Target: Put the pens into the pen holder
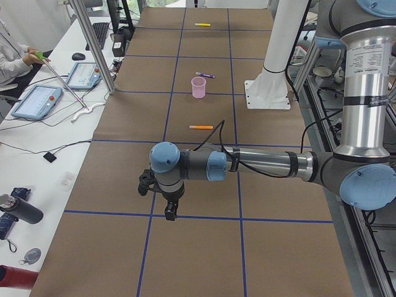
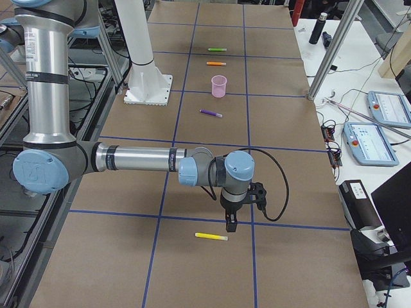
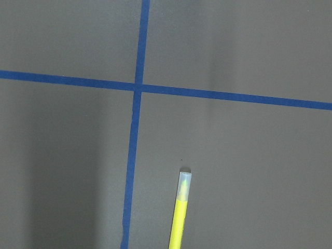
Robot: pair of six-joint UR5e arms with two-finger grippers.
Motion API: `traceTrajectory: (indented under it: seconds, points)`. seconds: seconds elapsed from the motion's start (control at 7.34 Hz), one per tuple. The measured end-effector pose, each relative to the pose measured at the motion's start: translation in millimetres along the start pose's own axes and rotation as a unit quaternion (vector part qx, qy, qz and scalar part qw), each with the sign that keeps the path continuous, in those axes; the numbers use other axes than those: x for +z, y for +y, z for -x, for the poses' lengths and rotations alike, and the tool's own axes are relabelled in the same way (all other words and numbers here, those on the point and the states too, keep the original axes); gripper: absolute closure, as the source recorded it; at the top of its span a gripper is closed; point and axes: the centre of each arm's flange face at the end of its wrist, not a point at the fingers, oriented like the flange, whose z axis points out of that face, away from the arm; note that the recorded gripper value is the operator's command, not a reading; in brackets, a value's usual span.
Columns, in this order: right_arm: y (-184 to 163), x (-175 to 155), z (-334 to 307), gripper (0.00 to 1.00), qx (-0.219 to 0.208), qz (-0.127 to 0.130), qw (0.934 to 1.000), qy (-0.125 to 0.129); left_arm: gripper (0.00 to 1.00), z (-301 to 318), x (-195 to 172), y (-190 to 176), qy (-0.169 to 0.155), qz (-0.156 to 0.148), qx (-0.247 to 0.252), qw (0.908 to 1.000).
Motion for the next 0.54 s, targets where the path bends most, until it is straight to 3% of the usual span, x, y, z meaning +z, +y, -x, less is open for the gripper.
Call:
traceTrajectory:
  seconds: [0.54]
  points:
    - [-1.2, -1.6, 1.3, 0.00, -0.001, -0.002, 1.0000, 0.000, 0.00, -2.9, -2.7, -2.8, -0.001, -0.015, 0.015, 0.9998]
